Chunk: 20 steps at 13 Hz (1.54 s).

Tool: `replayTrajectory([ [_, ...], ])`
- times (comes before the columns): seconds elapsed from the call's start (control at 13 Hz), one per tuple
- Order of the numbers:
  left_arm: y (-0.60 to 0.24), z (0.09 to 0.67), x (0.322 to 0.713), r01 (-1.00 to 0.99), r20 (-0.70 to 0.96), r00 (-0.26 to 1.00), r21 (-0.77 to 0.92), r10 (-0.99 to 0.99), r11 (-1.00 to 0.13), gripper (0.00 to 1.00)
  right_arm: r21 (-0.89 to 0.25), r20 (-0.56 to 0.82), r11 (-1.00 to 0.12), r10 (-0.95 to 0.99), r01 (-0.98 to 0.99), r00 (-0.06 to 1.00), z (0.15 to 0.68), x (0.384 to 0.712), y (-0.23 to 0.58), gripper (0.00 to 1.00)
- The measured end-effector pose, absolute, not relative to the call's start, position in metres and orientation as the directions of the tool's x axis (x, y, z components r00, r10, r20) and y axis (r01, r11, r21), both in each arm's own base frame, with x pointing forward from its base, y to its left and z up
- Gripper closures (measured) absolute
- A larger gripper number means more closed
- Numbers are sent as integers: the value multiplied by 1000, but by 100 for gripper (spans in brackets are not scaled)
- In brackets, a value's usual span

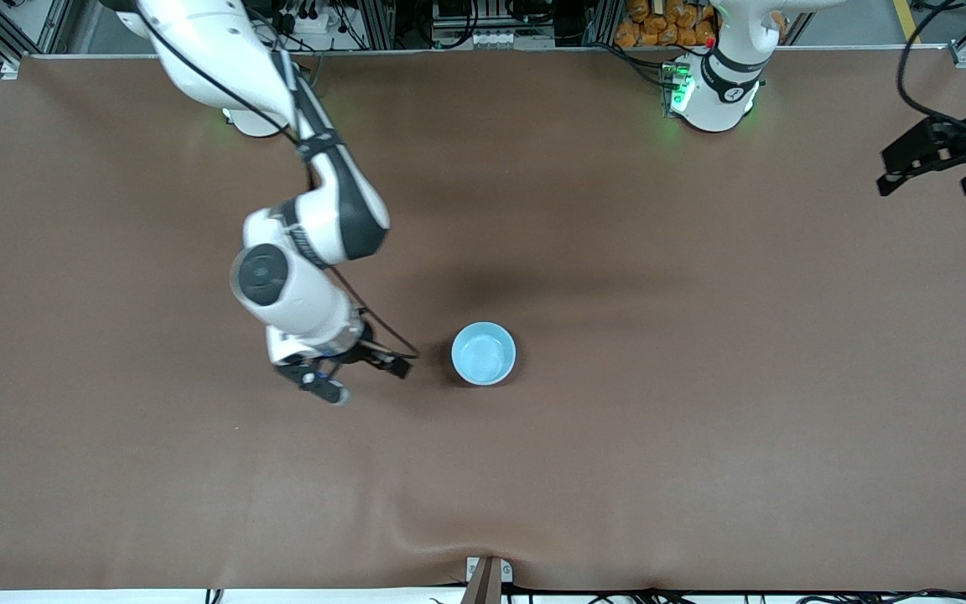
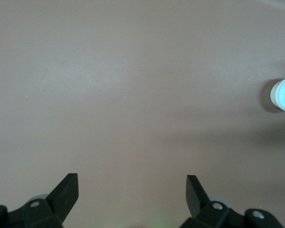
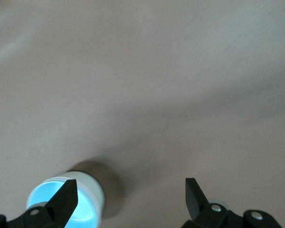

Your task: Stack pink and blue bowls on white bowl

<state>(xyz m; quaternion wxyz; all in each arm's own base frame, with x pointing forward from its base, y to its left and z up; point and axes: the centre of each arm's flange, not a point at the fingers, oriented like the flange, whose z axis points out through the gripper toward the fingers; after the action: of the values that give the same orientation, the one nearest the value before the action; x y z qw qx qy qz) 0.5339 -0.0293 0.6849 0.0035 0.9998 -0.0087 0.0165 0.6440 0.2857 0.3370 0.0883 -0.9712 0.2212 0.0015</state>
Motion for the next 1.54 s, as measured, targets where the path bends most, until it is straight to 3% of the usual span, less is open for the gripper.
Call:
replayTrajectory([
  [0.31,-21,684,534,-13,32,999,7,-13,-1000,0,-138,-70,-930,-333,-340,940,369,645,192,0],
  [0.92,-25,659,539,-19,0,1000,6,-19,-1000,0,-161,-72,-965,-199,-208,977,423,611,-9,0],
  [1.54,-30,658,539,-21,2,1000,6,-21,-1000,0,-127,-151,-984,-109,-129,982,524,601,-21,0],
])
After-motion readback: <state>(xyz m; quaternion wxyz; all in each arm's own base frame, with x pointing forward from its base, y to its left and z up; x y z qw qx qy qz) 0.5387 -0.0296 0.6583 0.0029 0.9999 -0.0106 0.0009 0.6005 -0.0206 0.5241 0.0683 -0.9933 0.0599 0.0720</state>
